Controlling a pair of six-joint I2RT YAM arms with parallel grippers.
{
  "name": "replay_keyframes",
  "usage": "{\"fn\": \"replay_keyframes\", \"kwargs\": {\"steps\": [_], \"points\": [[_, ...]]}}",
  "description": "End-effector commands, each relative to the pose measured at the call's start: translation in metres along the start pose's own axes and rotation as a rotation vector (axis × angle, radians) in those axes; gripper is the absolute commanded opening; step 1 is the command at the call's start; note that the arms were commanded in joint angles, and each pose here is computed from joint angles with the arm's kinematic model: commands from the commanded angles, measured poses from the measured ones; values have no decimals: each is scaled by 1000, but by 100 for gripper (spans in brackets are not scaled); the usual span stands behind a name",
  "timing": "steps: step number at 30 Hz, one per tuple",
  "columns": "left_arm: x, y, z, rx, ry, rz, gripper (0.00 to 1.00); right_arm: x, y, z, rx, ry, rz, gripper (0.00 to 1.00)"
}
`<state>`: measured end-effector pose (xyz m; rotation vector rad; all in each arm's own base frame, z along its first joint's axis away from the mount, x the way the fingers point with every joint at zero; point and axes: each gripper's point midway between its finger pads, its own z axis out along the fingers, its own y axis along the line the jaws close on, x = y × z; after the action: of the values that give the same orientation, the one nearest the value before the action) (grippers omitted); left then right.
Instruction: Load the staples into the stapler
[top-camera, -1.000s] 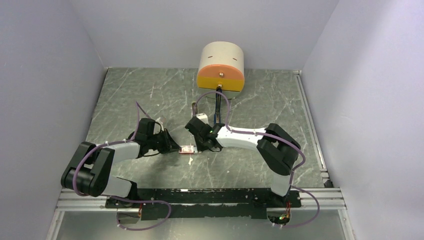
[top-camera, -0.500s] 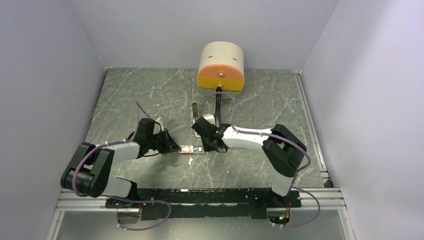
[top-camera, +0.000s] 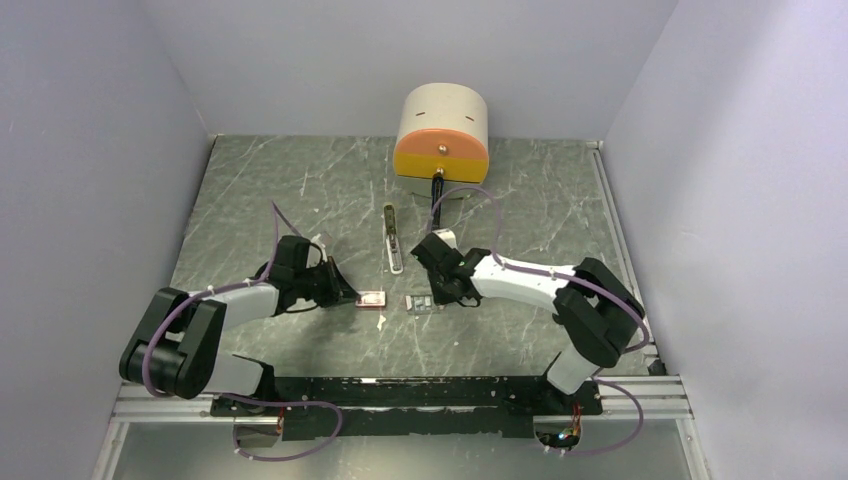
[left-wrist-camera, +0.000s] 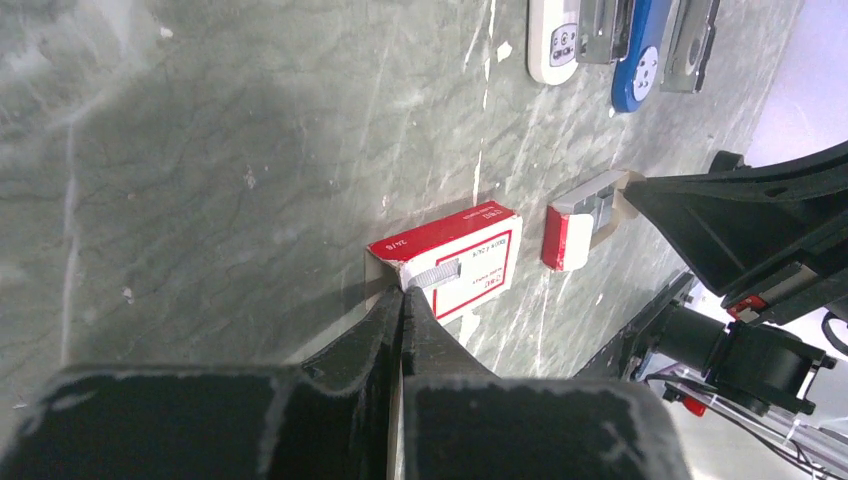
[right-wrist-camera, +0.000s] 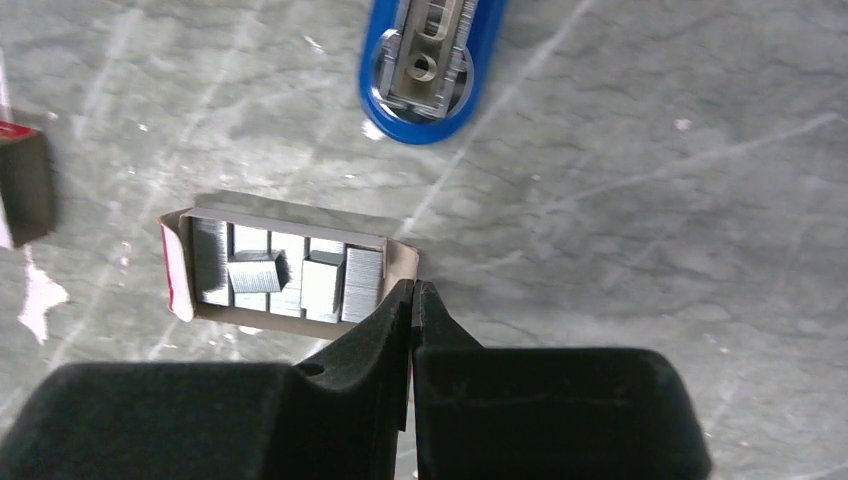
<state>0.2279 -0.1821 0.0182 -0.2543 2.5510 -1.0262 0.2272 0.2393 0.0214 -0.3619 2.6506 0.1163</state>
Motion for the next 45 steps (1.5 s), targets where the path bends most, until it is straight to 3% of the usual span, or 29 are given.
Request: {"fn": "replay_keyframes", "kwargs": {"steps": [1, 5, 7, 14, 17, 23, 29, 35, 40, 45], "points": [[-12, -4, 0, -13, -29, 40, 7, 3, -20, -8, 21, -1, -22, 7], [-14, -6, -1, -12, -31, 40, 12, 8, -37, -7, 45, 16, -11, 7], [-15, -3, -2, -35, -35, 38, 19, 9, -46, -7, 61, 17, 2, 10], [-21, 6, -9, -131, -48, 31, 49, -4, -48, -22, 44, -15, 6, 44], [-27, 7, -15, -167, -76, 33, 58, -19, -42, -35, 12, -59, 23, 49], [-46, 6, -36, -238, -169, 53, 67, -37, -24, -50, -38, -96, 45, 43], [-63, -11, -62, -253, -242, 109, 83, -23, -17, -37, -8, -48, 49, 34], [-69, -21, -72, -243, -271, 135, 83, -14, -13, -26, -5, -13, 44, 33], [-62, -18, -61, -228, -214, 134, 80, -9, -9, -19, -7, 10, 27, 37], [-60, -17, -56, -222, -199, 133, 80, -7, -7, -16, -13, 18, 19, 25]]}}
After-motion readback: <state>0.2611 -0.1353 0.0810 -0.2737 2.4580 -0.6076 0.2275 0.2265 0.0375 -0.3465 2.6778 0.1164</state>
